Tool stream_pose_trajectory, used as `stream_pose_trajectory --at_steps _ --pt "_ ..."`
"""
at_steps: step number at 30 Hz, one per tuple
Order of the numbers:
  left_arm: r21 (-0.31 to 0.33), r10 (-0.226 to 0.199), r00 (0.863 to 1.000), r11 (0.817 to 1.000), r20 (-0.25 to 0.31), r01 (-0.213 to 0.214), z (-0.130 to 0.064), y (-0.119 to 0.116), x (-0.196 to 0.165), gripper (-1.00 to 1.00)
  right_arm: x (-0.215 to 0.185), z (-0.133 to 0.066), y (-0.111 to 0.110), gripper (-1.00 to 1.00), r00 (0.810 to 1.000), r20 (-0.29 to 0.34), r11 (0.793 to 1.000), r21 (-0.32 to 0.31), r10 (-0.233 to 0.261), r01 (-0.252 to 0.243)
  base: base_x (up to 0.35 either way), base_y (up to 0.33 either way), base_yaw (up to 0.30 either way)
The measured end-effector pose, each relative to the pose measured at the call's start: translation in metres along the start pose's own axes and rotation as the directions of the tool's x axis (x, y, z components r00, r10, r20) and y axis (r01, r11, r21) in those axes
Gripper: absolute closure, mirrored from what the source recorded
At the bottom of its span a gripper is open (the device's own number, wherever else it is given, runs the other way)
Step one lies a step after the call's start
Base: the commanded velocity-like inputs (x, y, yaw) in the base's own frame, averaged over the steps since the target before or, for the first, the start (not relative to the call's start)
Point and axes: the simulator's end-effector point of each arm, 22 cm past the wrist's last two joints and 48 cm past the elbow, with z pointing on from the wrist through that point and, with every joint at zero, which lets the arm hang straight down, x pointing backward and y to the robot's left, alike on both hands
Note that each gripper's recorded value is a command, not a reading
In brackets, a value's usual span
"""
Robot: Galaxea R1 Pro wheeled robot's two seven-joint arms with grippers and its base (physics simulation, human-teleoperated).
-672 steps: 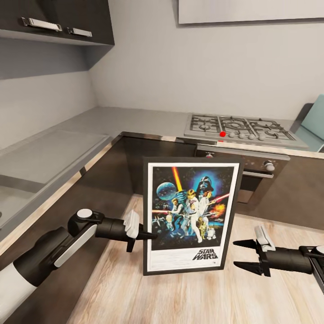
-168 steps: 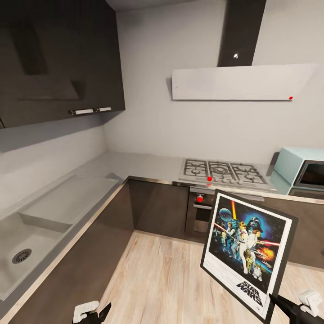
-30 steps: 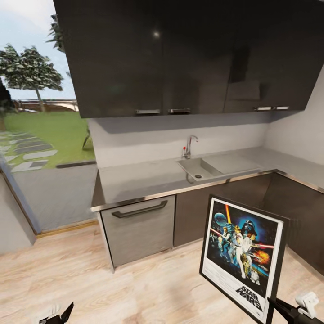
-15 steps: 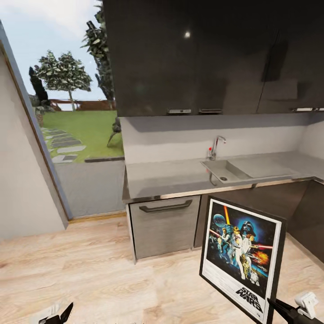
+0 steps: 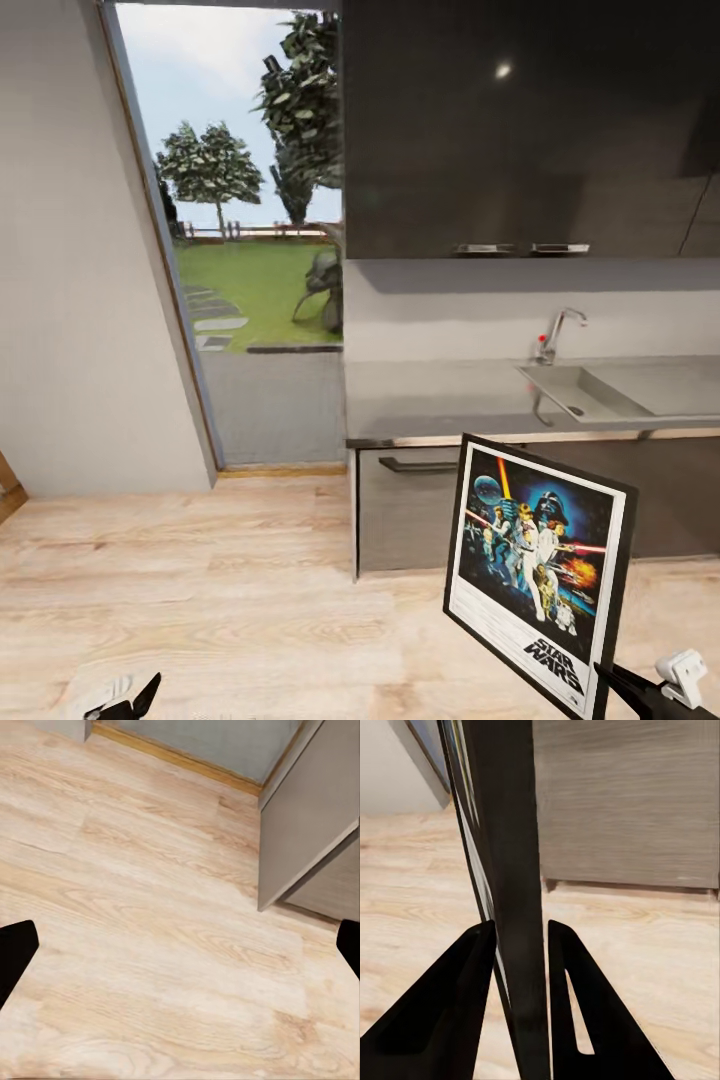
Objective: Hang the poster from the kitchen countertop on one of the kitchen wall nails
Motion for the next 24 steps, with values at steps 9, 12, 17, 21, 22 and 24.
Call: stream_pose_trajectory --at_steps 9,12,17,21,22,24 --pt "-0.002 0.001 1.0 1.0 0.0 -0.001 -0.0003 0.0012 -0.0002 -1.0 0.0 0.0 0.0 1.0 1.0 0.0 1.0 0.0 0.0 0.0 0.0 0.294 0.29" --pt "-0.002 0.001 1.0 1.0 0.0 -0.001 -0.0003 0.001 -0.0001 -1.0 0.0 0.0 0.0 1.0 1.0 0.0 1.0 0.0 0.0 0.0 0.0 0.295 0.29" --pt "-0.002 0.001 1.0 1.0 0.0 -0.001 -0.0003 0.0011 -0.0002 -1.0 0.0 0.0 0.0 1.0 1.0 0.0 1.0 0.0 0.0 0.0 0.0 0.295 0.29" --pt "0.0 0.002 1.0 1.0 0.0 -0.002 -0.0002 0.0005 -0.0001 -1.0 0.0 0.0 0.0 1.0 1.0 0.0 1.0 0.0 0.0 0.0 -0.013 0.201 0.288" --pt "0.001 0.002 1.0 1.0 0.0 -0.002 -0.0001 0.0001 -0.0001 -1.0 -0.0001 0.0 0.0 1.0 1.0 0.0 1.0 0.0 0.0 0.0 -0.008 0.092 0.252" --pt "0.001 0.002 1.0 1.0 -0.001 -0.002 0.0 -0.0001 0.0002 -1.0 -0.0001 -0.0001 0.0 1.0 1.0 0.0 1.0 0.0 0.0 0.0 -0.004 0.053 0.151"
